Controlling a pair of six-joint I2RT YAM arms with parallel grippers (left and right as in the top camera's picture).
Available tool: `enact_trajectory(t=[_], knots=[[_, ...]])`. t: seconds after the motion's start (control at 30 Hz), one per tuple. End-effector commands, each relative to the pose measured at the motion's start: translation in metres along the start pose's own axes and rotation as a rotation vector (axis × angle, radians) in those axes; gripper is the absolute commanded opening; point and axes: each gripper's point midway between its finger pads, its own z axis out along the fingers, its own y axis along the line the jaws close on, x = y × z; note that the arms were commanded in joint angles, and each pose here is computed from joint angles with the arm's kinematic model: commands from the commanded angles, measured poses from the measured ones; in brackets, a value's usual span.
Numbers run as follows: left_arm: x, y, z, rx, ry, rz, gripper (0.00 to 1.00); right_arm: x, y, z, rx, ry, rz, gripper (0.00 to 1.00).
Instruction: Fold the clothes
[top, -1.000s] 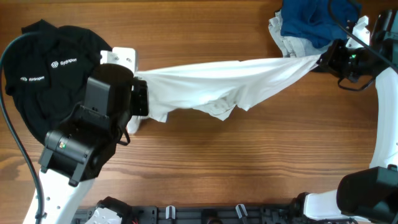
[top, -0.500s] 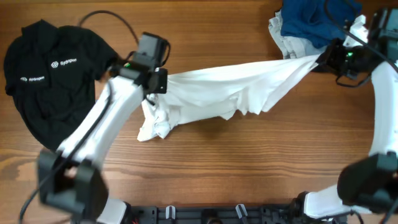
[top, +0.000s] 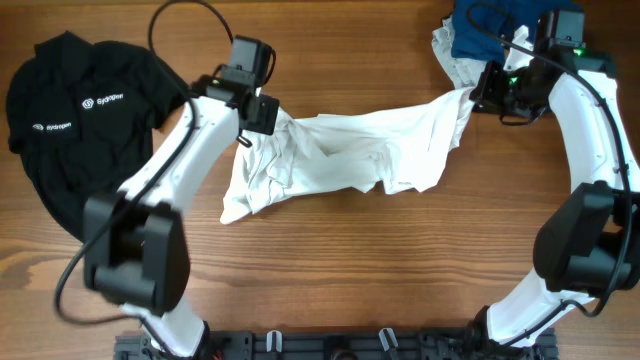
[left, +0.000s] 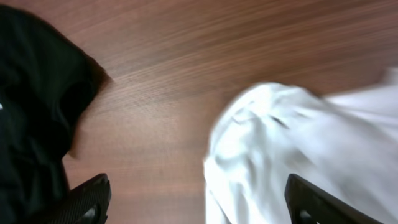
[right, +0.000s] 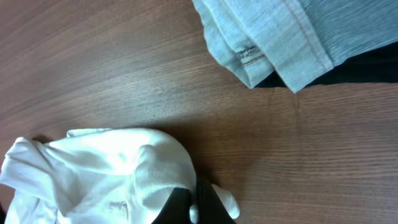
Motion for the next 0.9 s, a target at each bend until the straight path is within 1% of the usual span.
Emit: enact_trajectory(t=[0.0,0.1,0.2,0.23,0.37,0.43,0.5,0.67,0.87], knots=[[-0.015,-0.04,-0.076,0.278,-0.11,0.075,0.86,-0.007,-0.008,-0.001,0.019,-0.02,0.001,0.04],[0.008,-0.068,-0.087,0.393,-0.045,0.159,0.81,-0.008,-0.009,-0.001,0.02,-0.023,0.0,0.04],[0.036,-0.084,-0.078,0.409,0.075,0.202,0.76,-0.008,-0.009,-0.001,0.019,-0.023,-0.001,0.04],[0.051,-0.091,-0.068,0.409,0.144,0.188,0.71,-0.007,-0.009,-0.001,0.019,-0.021,-0.001,0.04],[0.074,-0.096,-0.047,0.39,0.255,0.113,0.62,-0.007,-0.009,-0.001,0.02,-0.019,-0.002,0.04],[0.086,-0.096,-0.038,0.364,0.306,0.05,0.62,-0.007,-0.009,-0.001,0.02,-0.02,-0.006,0.04],[0.095,-0.097,-0.033,0.356,0.333,0.02,0.62,-0.007,-0.009,-0.001,0.02,-0.021,-0.011,0.04],[0.112,-0.103,-0.027,0.353,0.369,0.037,0.64,-0.008,-0.008,-0.001,0.018,-0.026,-0.014,0.04],[0.112,-0.112,-0.014,0.36,0.33,0.049,0.64,-0.009,-0.008,-0.001,0.018,-0.026,-0.014,0.04]])
